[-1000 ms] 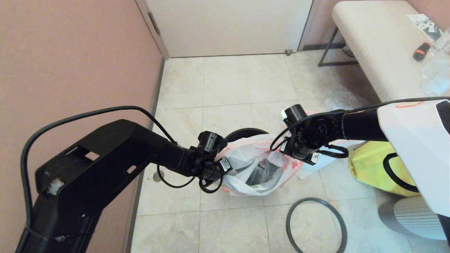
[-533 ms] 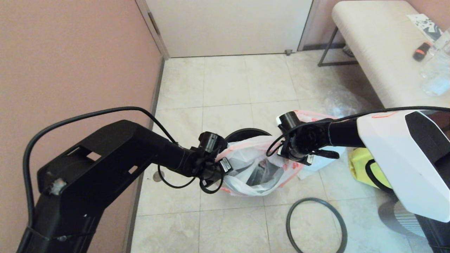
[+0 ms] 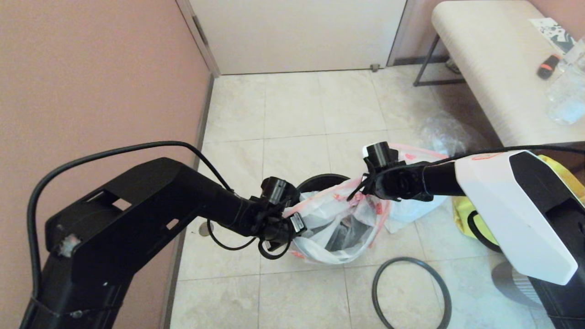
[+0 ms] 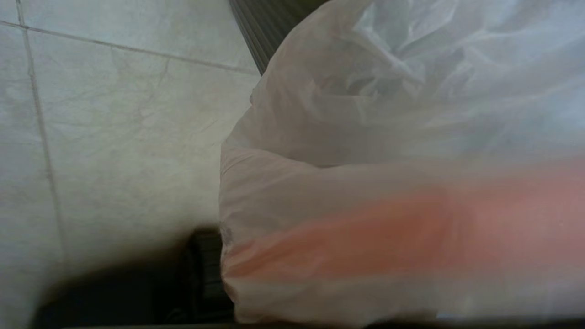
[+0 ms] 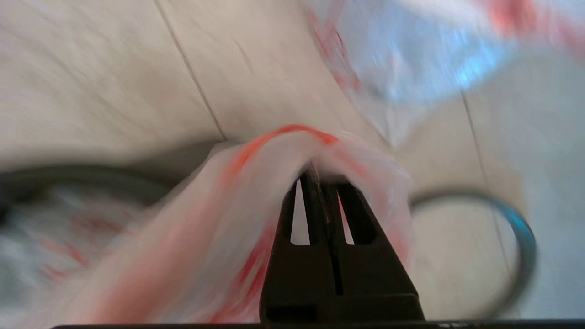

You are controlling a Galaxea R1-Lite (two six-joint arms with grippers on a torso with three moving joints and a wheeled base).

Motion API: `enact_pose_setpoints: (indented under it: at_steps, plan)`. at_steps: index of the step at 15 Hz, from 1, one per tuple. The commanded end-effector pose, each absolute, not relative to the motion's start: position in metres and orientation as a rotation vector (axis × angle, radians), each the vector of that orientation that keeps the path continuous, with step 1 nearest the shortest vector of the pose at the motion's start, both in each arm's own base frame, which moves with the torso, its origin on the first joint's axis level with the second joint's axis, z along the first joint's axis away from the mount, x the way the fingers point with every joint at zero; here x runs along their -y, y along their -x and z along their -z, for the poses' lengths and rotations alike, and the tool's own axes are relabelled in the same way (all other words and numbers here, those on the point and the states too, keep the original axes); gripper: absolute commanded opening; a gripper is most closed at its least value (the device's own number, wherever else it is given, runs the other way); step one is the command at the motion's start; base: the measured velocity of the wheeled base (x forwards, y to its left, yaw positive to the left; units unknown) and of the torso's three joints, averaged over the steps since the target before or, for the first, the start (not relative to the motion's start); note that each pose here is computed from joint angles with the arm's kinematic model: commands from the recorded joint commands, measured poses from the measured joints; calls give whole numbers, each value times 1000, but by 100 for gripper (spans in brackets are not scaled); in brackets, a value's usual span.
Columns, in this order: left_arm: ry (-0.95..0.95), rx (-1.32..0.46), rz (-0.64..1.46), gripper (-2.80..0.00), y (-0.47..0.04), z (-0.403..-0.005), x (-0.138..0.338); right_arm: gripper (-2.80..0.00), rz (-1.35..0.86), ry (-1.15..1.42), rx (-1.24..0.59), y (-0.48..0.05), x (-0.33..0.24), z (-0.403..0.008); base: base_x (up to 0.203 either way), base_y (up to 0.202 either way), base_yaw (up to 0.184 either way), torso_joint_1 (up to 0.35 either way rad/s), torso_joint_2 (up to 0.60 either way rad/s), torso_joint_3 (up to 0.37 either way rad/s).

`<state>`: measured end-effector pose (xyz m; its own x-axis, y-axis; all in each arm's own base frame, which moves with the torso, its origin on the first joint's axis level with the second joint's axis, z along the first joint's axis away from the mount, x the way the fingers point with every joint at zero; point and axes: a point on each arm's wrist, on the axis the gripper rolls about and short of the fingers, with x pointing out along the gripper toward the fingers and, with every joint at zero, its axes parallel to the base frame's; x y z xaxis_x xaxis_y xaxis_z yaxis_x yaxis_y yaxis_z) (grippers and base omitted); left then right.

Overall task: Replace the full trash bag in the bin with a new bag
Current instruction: Put the new garbage bag on the trash can

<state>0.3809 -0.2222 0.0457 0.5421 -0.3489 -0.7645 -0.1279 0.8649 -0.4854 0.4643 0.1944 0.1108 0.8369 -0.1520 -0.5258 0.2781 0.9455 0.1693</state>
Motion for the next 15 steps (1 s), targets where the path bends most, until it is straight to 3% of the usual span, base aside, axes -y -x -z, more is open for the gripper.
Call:
enact_pose_setpoints:
  at_steps: [1, 11, 15]
  plan:
    - [508, -1014, 153, -280, -376, -44, 223, -280, 200, -252, -512, -466, -198, -112, 0, 0, 0, 0, 0, 0]
    - [458, -1045, 235, -280, -369, -44, 223, -280, 153, -269, -523, -447, -201, -145, 0, 0, 0, 0, 0, 0]
    - [456, -1045, 238, -280, -369, -43, 224, -280, 63, -269, -718, -414, -219, -152, 0, 0, 0, 0, 0, 0]
